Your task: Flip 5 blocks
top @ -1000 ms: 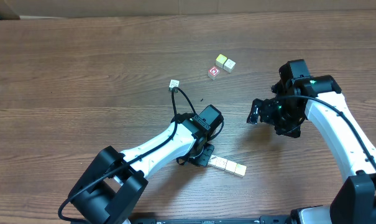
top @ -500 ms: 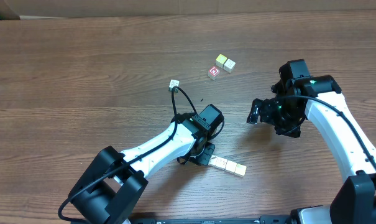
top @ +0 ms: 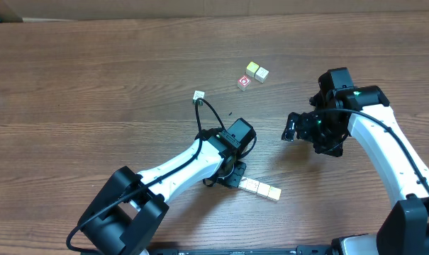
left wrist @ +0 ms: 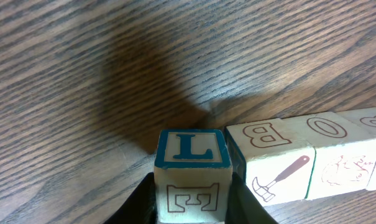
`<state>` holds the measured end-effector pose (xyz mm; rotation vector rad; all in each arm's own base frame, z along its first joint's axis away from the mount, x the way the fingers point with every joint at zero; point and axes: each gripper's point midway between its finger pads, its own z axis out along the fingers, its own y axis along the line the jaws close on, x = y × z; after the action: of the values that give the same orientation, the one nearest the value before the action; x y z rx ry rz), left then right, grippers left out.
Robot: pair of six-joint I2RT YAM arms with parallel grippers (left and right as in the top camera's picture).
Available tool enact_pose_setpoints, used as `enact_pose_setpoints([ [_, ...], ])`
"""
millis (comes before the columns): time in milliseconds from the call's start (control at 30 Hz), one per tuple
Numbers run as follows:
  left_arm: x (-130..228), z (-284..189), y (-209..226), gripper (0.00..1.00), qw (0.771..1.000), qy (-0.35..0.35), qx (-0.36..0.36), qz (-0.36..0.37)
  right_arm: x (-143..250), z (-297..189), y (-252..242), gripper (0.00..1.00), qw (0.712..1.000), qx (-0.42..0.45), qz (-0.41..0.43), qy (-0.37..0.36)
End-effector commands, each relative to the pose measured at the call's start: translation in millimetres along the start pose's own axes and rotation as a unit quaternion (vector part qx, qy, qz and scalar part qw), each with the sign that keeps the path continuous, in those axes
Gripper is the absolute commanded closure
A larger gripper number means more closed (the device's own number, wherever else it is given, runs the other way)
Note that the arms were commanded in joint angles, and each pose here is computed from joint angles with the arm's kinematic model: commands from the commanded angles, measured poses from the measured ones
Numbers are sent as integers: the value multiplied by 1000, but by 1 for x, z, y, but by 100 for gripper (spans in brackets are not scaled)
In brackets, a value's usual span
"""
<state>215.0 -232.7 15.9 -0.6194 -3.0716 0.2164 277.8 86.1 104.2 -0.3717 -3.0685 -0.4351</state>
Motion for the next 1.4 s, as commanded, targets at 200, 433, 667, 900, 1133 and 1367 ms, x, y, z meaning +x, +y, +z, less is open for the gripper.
enact_pose_setpoints([
  [200,-1,-6,2,70,1000,-11,-8,-4,-6,-5,4,0,1000,-5,-6,-11],
  [433,-1,-6,2,65,1000,-11,-8,2,-6,-5,4,0,1000,-5,-6,-11],
  [667,-3,-6,5,62,1000,-16,-16,5,-7,-5,5,0,1000,-6,-7,-14],
  [900,-6,-8,6,61,1000,-19,-16,2,-8,-5,5,0,1000,-7,-8,-16],
  [1133,-15,-17,2,61,999,-29,-12,8,-8,-5,5,0,1000,-7,-8,-16],
  [1367,-18,-23,2,60,999,-29,-14,6,-8,-5,5,0,1000,-7,-8,-16],
])
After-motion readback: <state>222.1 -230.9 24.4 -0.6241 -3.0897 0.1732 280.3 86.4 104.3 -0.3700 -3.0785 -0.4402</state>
